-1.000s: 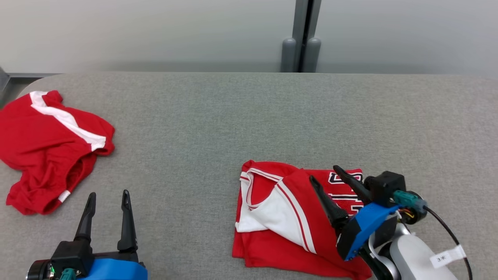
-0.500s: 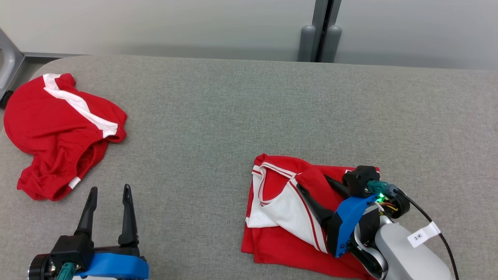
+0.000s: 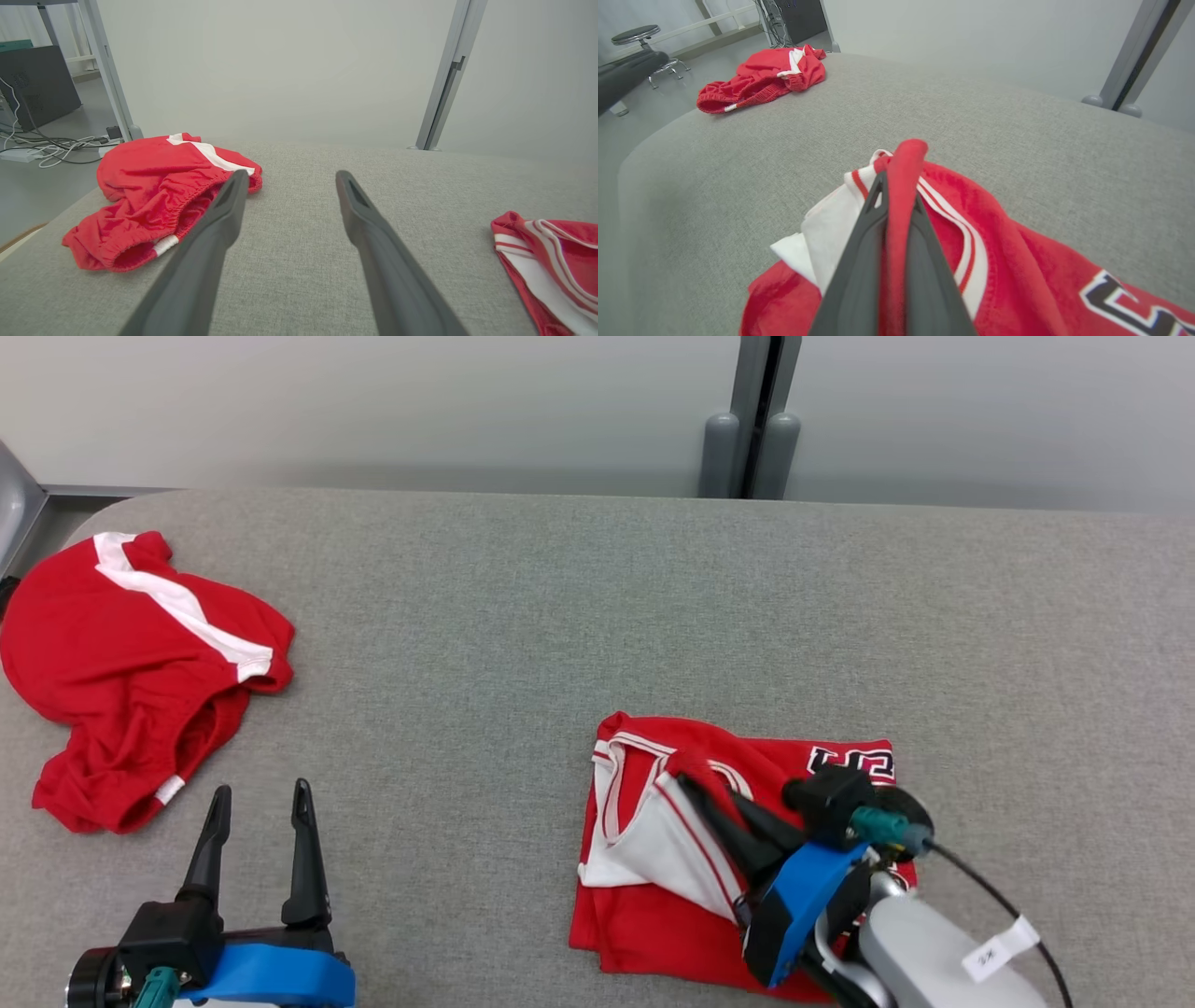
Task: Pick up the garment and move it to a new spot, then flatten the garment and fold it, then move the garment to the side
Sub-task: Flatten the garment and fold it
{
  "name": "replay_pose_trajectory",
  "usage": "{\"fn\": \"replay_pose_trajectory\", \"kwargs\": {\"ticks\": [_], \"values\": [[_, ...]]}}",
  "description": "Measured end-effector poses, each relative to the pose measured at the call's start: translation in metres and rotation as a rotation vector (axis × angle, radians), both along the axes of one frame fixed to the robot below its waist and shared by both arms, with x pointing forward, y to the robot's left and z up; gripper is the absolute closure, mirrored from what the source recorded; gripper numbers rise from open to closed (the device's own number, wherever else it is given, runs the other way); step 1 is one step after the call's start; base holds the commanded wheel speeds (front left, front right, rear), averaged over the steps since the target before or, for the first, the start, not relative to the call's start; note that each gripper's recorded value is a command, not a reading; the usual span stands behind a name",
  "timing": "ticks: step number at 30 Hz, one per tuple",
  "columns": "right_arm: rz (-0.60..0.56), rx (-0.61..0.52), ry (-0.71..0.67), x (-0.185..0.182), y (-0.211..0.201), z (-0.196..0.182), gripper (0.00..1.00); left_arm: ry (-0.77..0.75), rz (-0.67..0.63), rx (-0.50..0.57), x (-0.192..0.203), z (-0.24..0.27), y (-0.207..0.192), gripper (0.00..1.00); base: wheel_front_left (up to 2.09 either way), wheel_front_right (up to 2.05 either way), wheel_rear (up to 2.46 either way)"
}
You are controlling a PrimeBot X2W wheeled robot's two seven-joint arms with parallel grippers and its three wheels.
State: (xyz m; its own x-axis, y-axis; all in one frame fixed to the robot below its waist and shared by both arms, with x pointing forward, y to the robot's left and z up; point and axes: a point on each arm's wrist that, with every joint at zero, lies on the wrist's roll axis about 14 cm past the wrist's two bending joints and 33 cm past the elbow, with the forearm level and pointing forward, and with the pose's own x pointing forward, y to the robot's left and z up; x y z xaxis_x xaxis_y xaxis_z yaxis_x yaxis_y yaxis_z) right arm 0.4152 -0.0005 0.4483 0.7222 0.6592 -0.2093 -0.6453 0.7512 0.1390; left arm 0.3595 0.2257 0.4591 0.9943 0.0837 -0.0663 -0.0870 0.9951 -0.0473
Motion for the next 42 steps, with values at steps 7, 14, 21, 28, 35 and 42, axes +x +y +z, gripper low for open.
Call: {"fn": "replay_pose_trajectory", "kwargs": {"ticks": [7, 14, 21, 28, 35, 42], "values": [[0.076, 0.039, 0.000, -0.041, 0.022, -0.003, 1.00, 0.003, -0.015, -0.009, 0.000, -0.002, -0.005, 0.00, 0.00, 0.00, 0.00], [0.095, 0.105, 0.041, -0.071, 0.035, -0.008, 0.00, 0.001, -0.021, -0.010, 0.002, -0.001, -0.008, 0.00, 0.00, 0.00, 0.00], [0.024, 0.198, -0.026, -0.066, 0.023, 0.017, 0.00, -0.005, -0.036, -0.013, 0.003, 0.000, -0.013, 0.00, 0.00, 0.00, 0.00], [-0.161, 0.233, -0.113, -0.047, -0.026, 0.037, 0.00, -0.020, -0.060, -0.015, 0.004, 0.005, -0.021, 0.00, 0.00, 0.00, 0.00], [-0.396, 0.226, -0.182, -0.035, -0.092, 0.047, 0.00, -0.033, -0.078, -0.015, 0.005, 0.009, -0.026, 0.00, 0.00, 0.00, 0.00], [-0.538, 0.187, -0.208, -0.051, -0.130, 0.045, 0.00, -0.035, -0.085, -0.011, -0.005, 0.010, -0.027, 0.00, 0.00, 0.00, 0.00]]}}
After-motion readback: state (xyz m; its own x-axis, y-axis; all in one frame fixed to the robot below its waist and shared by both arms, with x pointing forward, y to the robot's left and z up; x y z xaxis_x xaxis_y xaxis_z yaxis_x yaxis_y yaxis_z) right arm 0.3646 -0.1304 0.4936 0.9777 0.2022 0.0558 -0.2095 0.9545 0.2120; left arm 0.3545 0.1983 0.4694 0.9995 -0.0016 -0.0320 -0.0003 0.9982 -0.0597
